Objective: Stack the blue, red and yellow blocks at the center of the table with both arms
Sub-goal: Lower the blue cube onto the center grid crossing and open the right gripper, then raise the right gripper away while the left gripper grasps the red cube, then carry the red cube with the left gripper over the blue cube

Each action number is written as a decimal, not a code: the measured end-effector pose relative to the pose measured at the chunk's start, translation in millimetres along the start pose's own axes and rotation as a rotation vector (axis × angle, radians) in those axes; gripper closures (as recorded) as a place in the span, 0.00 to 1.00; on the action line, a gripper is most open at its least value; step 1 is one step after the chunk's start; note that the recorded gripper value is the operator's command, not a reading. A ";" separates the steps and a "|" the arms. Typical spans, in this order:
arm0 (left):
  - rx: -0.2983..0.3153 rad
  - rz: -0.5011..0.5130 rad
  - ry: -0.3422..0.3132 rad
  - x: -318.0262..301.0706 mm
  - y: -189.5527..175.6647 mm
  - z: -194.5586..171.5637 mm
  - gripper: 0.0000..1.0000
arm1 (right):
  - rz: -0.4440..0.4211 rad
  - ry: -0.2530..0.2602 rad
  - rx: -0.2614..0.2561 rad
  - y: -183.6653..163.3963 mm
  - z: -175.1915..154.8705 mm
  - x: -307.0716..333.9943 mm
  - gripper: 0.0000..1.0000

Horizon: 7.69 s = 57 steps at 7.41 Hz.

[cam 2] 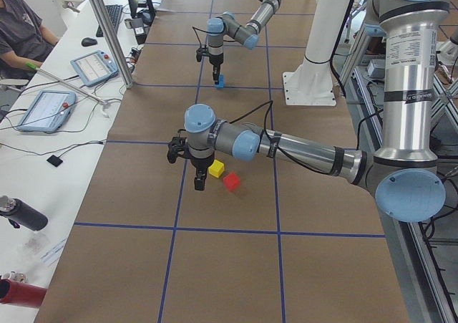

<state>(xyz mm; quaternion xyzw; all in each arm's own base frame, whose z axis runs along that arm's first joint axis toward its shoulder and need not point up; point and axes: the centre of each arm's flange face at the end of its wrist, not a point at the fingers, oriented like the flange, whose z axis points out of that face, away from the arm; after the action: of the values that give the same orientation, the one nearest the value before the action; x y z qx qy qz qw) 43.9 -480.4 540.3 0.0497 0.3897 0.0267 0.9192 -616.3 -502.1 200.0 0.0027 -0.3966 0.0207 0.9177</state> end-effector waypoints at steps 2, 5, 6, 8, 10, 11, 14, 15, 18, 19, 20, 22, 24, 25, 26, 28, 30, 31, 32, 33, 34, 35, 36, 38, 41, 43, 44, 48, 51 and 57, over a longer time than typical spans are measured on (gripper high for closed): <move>0.000 0.000 0.000 0.0 0.0 0.0 0.01 | 0.000 0.001 0.001 -0.3 0.7 0.3 1.00; 0.000 -0.001 0.000 0.1 0.0 -0.1 0.01 | -0.001 0.000 0.001 -0.6 -0.1 -2.6 1.00; 0.000 -0.001 0.000 0.1 0.0 -0.2 0.01 | -0.002 0.000 0.002 -0.1 0.0 -4.7 1.00; 0.001 -0.001 0.000 0.4 0.0 -0.4 0.01 | -0.007 0.006 0.004 3.0 4.2 -7.6 1.00; 0.001 -0.001 0.000 0.5 0.0 -0.5 0.01 | -0.010 0.008 0.010 4.1 5.4 -8.7 0.68; 0.001 -0.001 0.000 0.5 0.0 -0.5 0.01 | -0.010 0.008 0.011 4.2 5.3 -9.1 0.56; 0.000 -0.001 0.000 0.4 0.1 -0.4 0.01 | -0.011 0.009 0.013 4.0 5.6 -9.2 0.01; 0.000 -0.001 0.000 0.4 0.1 -0.5 0.01 | -0.011 0.010 0.014 3.9 5.7 -9.1 0.01; -0.002 -0.018 0.000 1.4 0.2 0.7 0.00 | -0.016 0.008 0.016 3.9 5.3 -9.3 0.00; -0.006 -0.023 0.001 3.7 1.2 3.0 0.00 | -0.020 0.001 0.019 3.5 1.4 -11.6 0.00; -0.009 -0.016 0.006 10.9 4.1 10.6 0.01 | -0.024 -0.013 0.026 1.9 -8.1 -15.5 0.00; -0.021 0.067 0.026 39.3 23.6 45.1 0.08 | -0.025 -0.045 0.037 -0.5 -29.5 -11.5 0.00; -0.024 0.261 0.057 56.5 57.6 79.6 0.01 | -0.014 -0.061 0.047 -2.2 -40.8 24.8 0.00; -0.016 0.379 0.077 58.8 71.0 91.1 0.00 | -0.006 -0.063 0.048 -3.6 -43.2 42.9 0.00; -0.012 0.467 0.088 62.2 79.5 98.6 0.00 | 0.001 -0.060 0.048 -5.4 -42.5 56.4 0.00; -0.008 0.565 0.067 73.6 88.2 114.1 0.00 | -0.014 -0.045 0.046 -6.2 -36.9 87.5 0.00; -0.028 0.597 0.057 81.9 93.2 128.8 0.01 | -0.025 -0.034 0.044 -6.5 -32.4 108.4 0.00; -0.039 0.607 0.057 86.9 92.8 135.9 0.01 | -0.025 -0.029 0.043 -6.4 -30.4 112.8 0.00; -0.048 0.613 0.057 91.1 89.4 144.2 0.01 | -0.024 -0.026 0.042 -6.1 -28.5 115.8 0.00; -0.054 0.614 0.056 93.5 84.1 152.2 0.01 | -0.022 -0.021 0.041 -5.9 -26.3 118.7 0.00; -0.059 0.613 0.055 94.0 80.3 157.9 0.01 | -0.021 -0.016 0.041 -5.7 -24.2 121.5 0.00; -0.062 0.612 0.053 93.3 78.5 161.2 0.01 | -0.021 -0.014 0.042 -5.3 -23.2 122.3 0.00; -0.066 0.609 0.052 92.5 76.0 165.3 0.01 | -0.021 -0.013 0.042 -5.2 -22.9 122.4 0.00; -0.073 0.606 0.054 93.1 71.1 171.6 0.91 | -0.021 -0.011 0.043 -4.8 -21.5 122.8 0.00; -0.077 0.599 0.053 90.5 72.4 172.2 1.00 | -0.021 -0.009 0.045 -4.6 -21.2 123.0 0.00; -0.084 0.521 0.064 101.5 73.1 156.1 1.00 | -0.021 -0.008 0.046 -4.7 -20.8 123.3 0.00; -0.100 0.405 0.065 125.1 72.0 133.1 1.00 | -0.019 -0.007 0.045 -4.9 -19.7 125.4 0.00; -0.147 0.017 0.138 351.8 36.5 65.4 1.00 | -0.049 -0.059 0.036 -33.3 -21.2 246.2 0.00; -0.084 -0.101 0.103 538.6 -17.3 64.2 1.00 | -0.086 -0.067 -0.015 -65.9 -50.5 425.8 0.00; -0.018 -0.077 0.021 676.6 -66.5 98.1 1.00 | -0.036 -0.049 -0.009 -53.0 -61.6 509.1 0.00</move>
<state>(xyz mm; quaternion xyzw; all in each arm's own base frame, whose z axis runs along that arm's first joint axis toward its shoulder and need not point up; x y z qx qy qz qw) 585.3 -493.9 117.7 0.0261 0.4007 -0.0044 0.9158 -220.9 -535.5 529.1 0.0061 -0.4189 0.0025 0.9080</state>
